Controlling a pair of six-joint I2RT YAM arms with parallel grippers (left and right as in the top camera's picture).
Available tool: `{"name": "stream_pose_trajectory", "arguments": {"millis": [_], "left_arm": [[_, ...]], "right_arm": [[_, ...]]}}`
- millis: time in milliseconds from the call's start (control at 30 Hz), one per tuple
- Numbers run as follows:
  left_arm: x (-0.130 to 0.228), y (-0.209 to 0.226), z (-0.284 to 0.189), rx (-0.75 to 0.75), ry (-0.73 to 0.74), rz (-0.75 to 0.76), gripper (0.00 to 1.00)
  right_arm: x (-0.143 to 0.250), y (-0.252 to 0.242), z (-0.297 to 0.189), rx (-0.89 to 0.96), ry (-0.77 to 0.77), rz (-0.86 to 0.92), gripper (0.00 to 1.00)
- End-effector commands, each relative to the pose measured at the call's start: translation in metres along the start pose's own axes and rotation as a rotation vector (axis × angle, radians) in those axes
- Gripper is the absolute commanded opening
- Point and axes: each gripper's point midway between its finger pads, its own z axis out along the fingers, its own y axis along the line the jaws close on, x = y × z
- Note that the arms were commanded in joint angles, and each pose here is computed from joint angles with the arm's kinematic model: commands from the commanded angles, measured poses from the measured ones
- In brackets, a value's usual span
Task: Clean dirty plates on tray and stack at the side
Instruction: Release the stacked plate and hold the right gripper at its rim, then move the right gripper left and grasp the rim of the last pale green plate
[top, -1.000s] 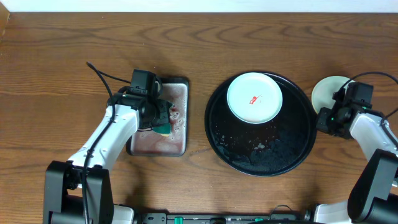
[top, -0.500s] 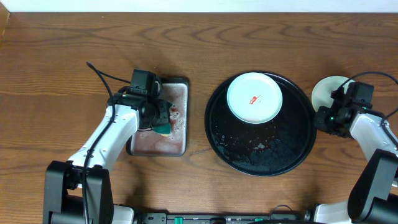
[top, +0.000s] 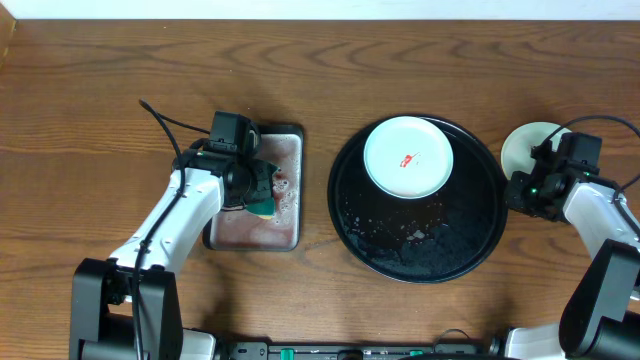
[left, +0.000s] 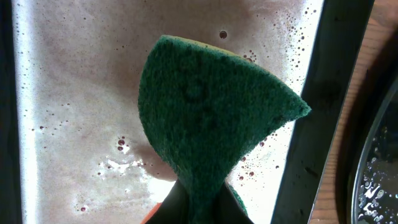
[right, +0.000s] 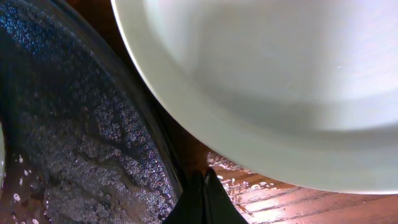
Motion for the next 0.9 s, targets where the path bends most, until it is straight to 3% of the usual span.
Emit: {"name": "stream_pose_trajectory", "arguments": {"millis": [0,533,867], "left_arm": [[0.001,0.004,0.0,-0.014,-0.001,0.014,0.08],[0.001,0.004,0.0,-0.014,-0.001,0.014,0.08],[0.001,0.003,0.0,-0.014,-0.002,0.014,0.08]], "right_arm": [[0.012,0.026,0.003,-0.114,0.038,-0.041,0.01],[0.026,0.054,0.005,-0.15,0.085,-0.116,0.01],[-0.004,0.063,-0.018,-0.149,0.056,-0.099,0.12]]}}
